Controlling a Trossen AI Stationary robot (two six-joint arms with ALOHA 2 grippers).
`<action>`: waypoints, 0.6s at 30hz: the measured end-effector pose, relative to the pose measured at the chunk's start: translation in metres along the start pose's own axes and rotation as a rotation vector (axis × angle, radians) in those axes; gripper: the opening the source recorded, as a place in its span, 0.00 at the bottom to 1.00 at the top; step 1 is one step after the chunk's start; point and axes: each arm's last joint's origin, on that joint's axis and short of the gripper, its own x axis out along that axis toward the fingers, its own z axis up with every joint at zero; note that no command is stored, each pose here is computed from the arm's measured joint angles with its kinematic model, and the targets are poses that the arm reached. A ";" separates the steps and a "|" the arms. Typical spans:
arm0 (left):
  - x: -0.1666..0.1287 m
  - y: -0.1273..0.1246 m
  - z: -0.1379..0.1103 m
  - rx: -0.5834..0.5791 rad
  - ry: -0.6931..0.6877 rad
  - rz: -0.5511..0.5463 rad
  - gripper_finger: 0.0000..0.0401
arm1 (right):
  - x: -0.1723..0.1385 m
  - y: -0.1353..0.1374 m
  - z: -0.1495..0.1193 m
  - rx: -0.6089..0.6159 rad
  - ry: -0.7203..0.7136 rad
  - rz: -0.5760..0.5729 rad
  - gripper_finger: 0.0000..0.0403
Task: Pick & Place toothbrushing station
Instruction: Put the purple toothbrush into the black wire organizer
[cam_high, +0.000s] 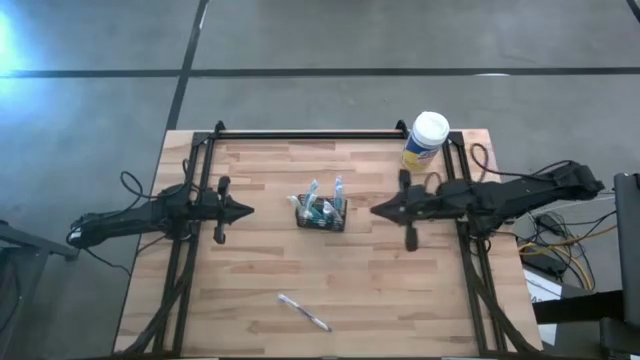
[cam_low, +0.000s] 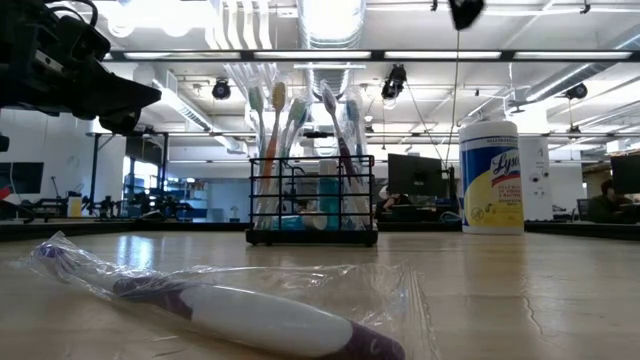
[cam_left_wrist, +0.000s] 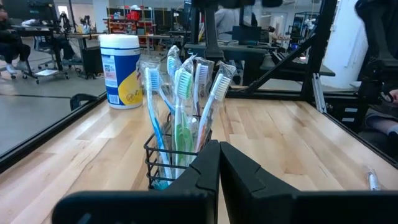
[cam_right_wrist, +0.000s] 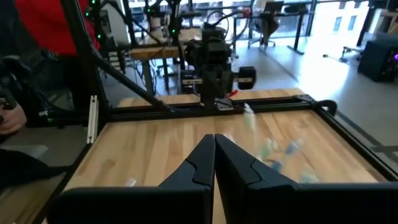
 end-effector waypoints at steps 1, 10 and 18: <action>0.000 0.000 0.000 0.000 0.000 0.000 0.03 | 0.009 0.003 0.005 -0.002 0.009 0.004 0.02; 0.000 0.000 0.000 0.004 -0.003 0.000 0.03 | 0.078 0.051 0.026 -0.001 0.163 0.083 0.02; 0.000 0.000 0.001 -0.020 -0.008 0.000 0.03 | 0.144 0.108 0.007 0.053 0.368 0.122 0.02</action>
